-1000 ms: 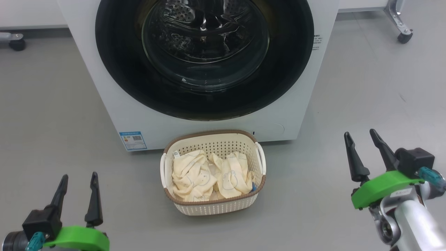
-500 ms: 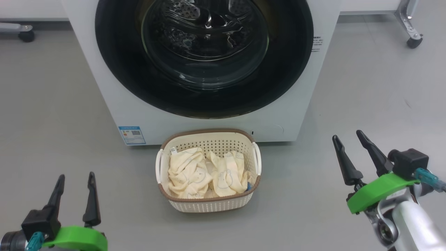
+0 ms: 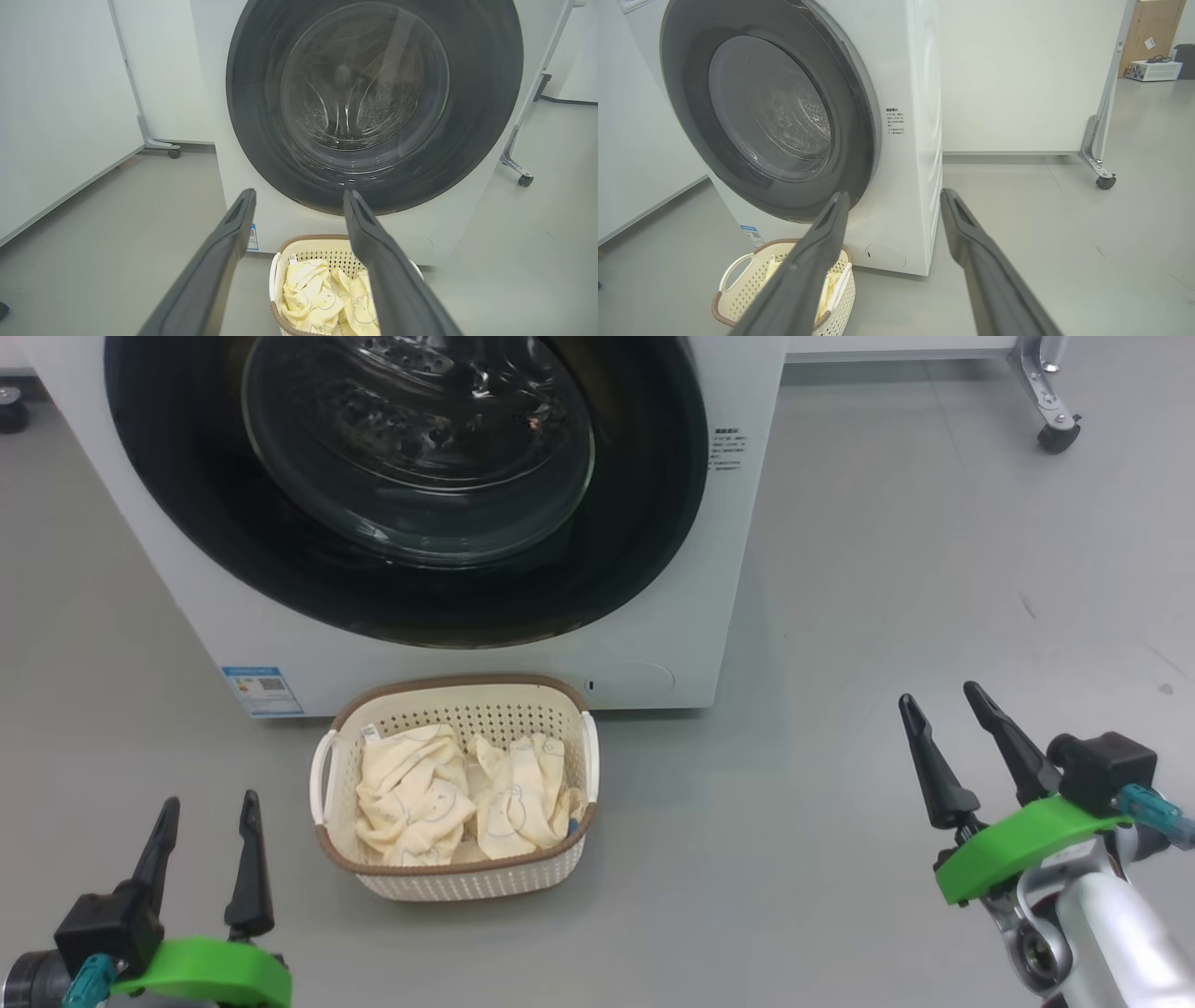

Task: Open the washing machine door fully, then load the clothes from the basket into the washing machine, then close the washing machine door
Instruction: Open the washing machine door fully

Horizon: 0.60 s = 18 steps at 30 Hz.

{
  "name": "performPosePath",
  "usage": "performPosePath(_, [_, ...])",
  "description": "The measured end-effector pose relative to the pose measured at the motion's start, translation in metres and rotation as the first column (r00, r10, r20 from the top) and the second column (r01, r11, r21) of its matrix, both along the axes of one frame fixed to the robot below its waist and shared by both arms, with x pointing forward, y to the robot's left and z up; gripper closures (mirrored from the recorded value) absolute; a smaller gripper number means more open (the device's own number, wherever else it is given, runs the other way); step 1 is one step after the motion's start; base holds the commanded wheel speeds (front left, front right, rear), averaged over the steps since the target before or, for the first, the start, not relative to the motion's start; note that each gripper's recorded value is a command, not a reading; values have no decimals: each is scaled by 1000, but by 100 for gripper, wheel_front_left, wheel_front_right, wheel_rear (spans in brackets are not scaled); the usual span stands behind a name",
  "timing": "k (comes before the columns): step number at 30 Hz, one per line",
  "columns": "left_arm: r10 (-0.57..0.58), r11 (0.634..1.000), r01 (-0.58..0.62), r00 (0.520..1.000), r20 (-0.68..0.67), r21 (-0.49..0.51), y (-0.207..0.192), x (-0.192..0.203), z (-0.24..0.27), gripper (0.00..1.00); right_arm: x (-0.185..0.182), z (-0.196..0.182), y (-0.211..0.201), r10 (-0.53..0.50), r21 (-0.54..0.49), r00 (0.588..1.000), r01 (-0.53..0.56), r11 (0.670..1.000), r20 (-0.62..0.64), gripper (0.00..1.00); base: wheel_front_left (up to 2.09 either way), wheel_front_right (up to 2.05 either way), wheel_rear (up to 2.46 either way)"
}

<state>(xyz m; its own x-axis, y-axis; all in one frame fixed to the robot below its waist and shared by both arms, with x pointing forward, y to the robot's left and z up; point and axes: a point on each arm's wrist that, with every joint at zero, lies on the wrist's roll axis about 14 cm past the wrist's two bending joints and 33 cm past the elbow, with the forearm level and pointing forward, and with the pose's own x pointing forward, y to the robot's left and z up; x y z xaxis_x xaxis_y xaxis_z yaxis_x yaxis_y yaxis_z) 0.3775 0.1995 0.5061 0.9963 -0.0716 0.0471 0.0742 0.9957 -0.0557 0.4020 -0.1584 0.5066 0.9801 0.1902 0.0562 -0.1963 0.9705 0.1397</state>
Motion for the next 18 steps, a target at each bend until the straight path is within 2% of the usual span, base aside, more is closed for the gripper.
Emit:
performPosePath(8, [-16,1000,16,1000,7,10,-3,2,1,0,2,-3,-1,-2,-1,1000,2,1000,-8,0,62,62,-125])
performPosePath(18, [-32,999,32,999,4,11,-5,3,0,0,3,-3,-2,-5,2,1000,5,1000,-6,0,6,6,-12])
